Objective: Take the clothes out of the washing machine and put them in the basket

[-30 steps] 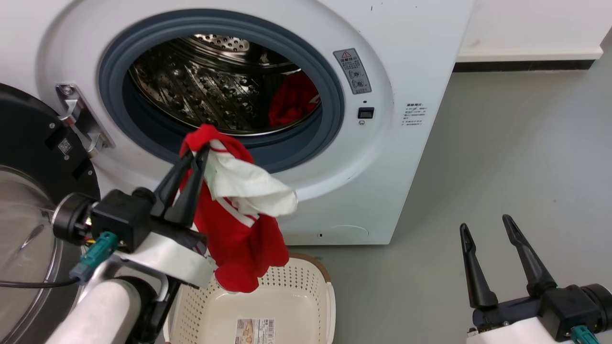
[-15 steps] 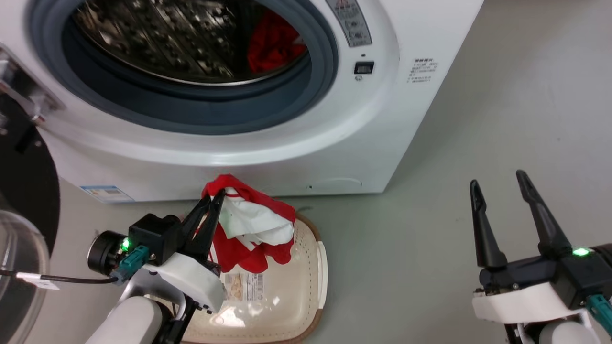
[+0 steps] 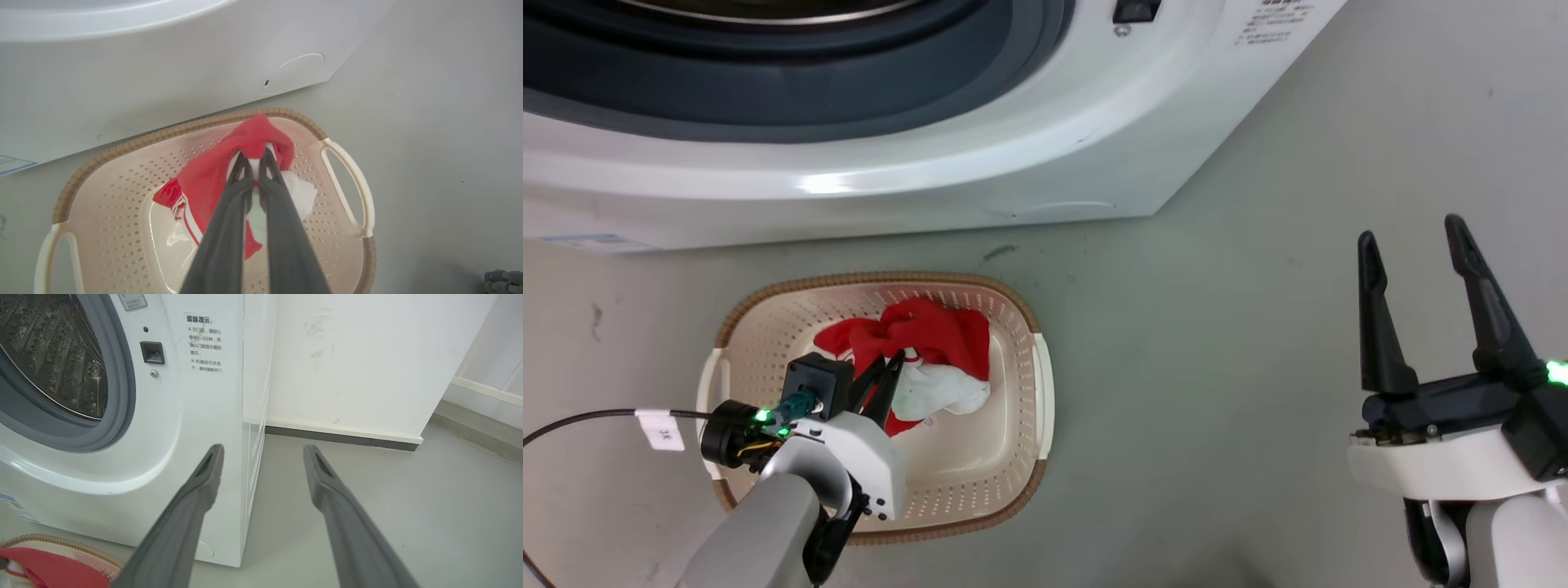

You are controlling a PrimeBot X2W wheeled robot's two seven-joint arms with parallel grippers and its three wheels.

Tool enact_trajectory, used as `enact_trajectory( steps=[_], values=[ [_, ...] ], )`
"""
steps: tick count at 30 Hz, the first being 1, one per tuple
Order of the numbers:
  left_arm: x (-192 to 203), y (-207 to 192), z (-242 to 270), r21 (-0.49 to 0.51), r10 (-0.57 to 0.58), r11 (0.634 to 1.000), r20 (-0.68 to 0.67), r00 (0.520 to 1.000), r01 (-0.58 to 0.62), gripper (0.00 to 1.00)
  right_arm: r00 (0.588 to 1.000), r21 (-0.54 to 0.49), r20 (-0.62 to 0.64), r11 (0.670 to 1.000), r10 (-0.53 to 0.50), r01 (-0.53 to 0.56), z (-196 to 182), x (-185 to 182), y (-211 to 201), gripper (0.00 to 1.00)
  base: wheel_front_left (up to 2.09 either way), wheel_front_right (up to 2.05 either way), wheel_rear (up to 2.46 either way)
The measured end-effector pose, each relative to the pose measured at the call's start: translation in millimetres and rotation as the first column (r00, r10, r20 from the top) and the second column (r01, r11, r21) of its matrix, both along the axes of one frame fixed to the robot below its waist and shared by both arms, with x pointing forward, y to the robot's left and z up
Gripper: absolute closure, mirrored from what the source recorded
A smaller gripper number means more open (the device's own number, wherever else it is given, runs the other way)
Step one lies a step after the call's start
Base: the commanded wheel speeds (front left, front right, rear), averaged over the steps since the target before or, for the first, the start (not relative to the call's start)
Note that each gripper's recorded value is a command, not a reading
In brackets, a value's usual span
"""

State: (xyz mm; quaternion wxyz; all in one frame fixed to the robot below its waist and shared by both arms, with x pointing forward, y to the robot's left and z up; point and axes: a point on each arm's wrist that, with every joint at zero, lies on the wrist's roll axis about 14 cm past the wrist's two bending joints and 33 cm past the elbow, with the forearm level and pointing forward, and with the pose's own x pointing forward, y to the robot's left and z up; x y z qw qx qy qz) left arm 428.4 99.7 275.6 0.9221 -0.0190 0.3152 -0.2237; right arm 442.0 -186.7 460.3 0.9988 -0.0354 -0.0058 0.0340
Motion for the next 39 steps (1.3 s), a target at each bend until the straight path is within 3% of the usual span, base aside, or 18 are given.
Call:
enact_trajectory(
  steps=[6,14,21,26,27,28,29,34,39],
  values=[
    [-8.3,-2.3,-57.7,0.051,-0.031,0.998,-0.15,0.988,0.039,1.0,0.999,-0.011,-0.038,1.0,-0.02,0.02,-20.7,11.4,-8.5,0.0,0.0,0.0,0.0],
    [-29.2,2.4,-118.0,0.136,-0.056,0.985,-0.344,0.937,0.109,1.0,0.995,-0.025,-0.087,0.999,-0.039,0.037,-46.6,20.7,-16.6,0.0,0.0,0.0,0.0],
    [-54.4,13.7,-150.5,0.23,-0.073,0.949,-0.501,0.862,0.214,1.0,0.992,-0.033,-0.115,0.998,-0.048,0.044,-61.2,24.3,-20.6,0.0,0.0,0.0,0.0],
    [-56.4,17.5,-156.6,0.267,-0.075,0.929,-0.543,0.836,0.257,1.0,0.992,-0.026,-0.121,0.999,-0.043,0.04,-64.0,24.8,-18.8,0.0,0.0,0.0,0.0],
    [-58.5,18.6,-156.9,0.273,-0.072,0.925,-0.556,0.828,0.263,0.95,0.992,-0.025,-0.121,0.999,-0.042,0.039,-63.6,24.5,-18.5,0.0,0.0,0.0,0.0],
    [-60.0,19.5,-156.3,0.276,-0.068,0.924,-0.565,0.822,0.266,0.1,0.992,-0.024,-0.121,0.999,-0.042,0.039,-62.8,24.0,-18.4,0.0,0.0,0.0,0.0],
    [-59.1,19.8,-154.7,0.276,-0.062,0.926,-0.563,0.824,0.258,0.0,0.992,-0.023,-0.118,0.999,-0.042,0.04,-61.1,23.6,-18.5,0.0,0.0,0.0,0.0],
    [-61.5,14.9,-140.0,0.257,-0.063,0.936,-0.55,0.833,0.241,0.0,0.995,-0.016,-0.092,0.999,-0.039,0.038,-47.5,20.7,-16.7,0.0,0.0,0.0,0.0],
    [-58.6,9.2,-115.1,0.23,-0.059,0.954,-0.478,0.877,0.189,0.0,0.998,-0.002,-0.065,1.0,-0.024,0.024,-30.1,11.9,-10.0,0.0,0.0,0.0,0.0]
  ],
)
